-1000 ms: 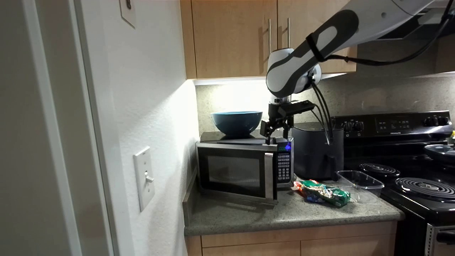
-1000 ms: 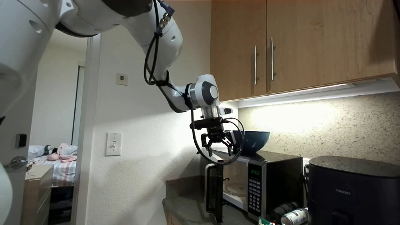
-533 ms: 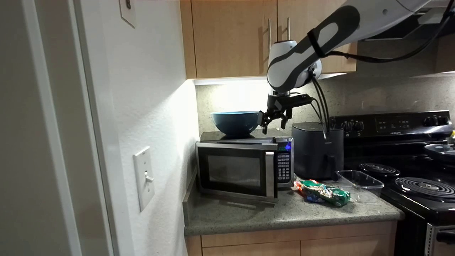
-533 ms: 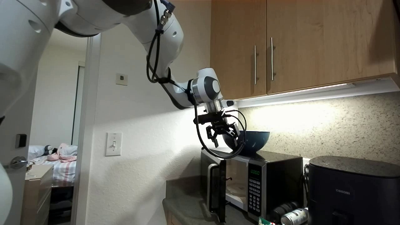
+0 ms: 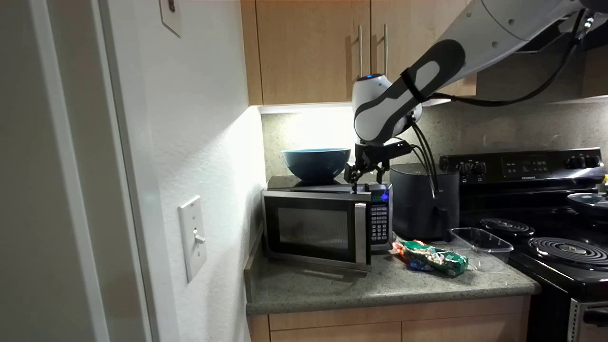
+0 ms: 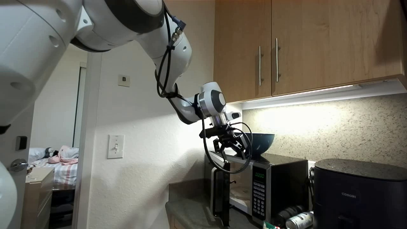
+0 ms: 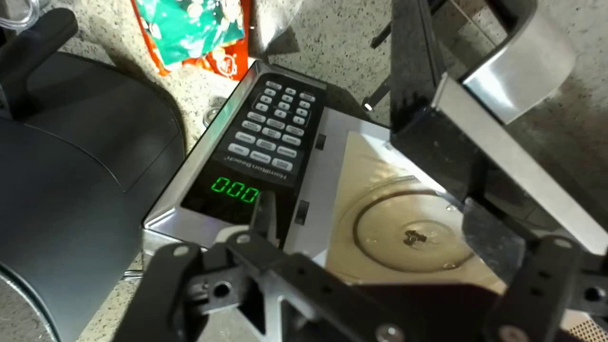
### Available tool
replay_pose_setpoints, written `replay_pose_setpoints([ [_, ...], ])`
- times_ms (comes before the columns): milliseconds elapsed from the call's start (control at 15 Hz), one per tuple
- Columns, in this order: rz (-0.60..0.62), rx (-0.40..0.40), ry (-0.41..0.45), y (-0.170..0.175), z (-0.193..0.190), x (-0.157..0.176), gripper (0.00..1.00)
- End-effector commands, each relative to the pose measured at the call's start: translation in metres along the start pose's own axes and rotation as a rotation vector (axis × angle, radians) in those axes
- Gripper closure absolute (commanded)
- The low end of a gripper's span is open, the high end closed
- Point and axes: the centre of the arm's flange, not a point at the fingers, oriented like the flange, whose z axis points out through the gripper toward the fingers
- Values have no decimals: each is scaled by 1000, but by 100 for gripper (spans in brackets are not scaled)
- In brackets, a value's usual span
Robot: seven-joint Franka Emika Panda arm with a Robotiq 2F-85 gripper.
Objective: Open the microwave door
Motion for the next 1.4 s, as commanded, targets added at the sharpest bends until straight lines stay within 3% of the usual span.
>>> replay_pose_setpoints([
  [0,-28,-5,-56,-16,15,-4,0],
  [467,-141,55,-94,-42,-9,-27,0],
  [933,-385,224,-202,-80,-43,-58,0],
  [1333,-347,287,-114,-56,-89,-58,0],
])
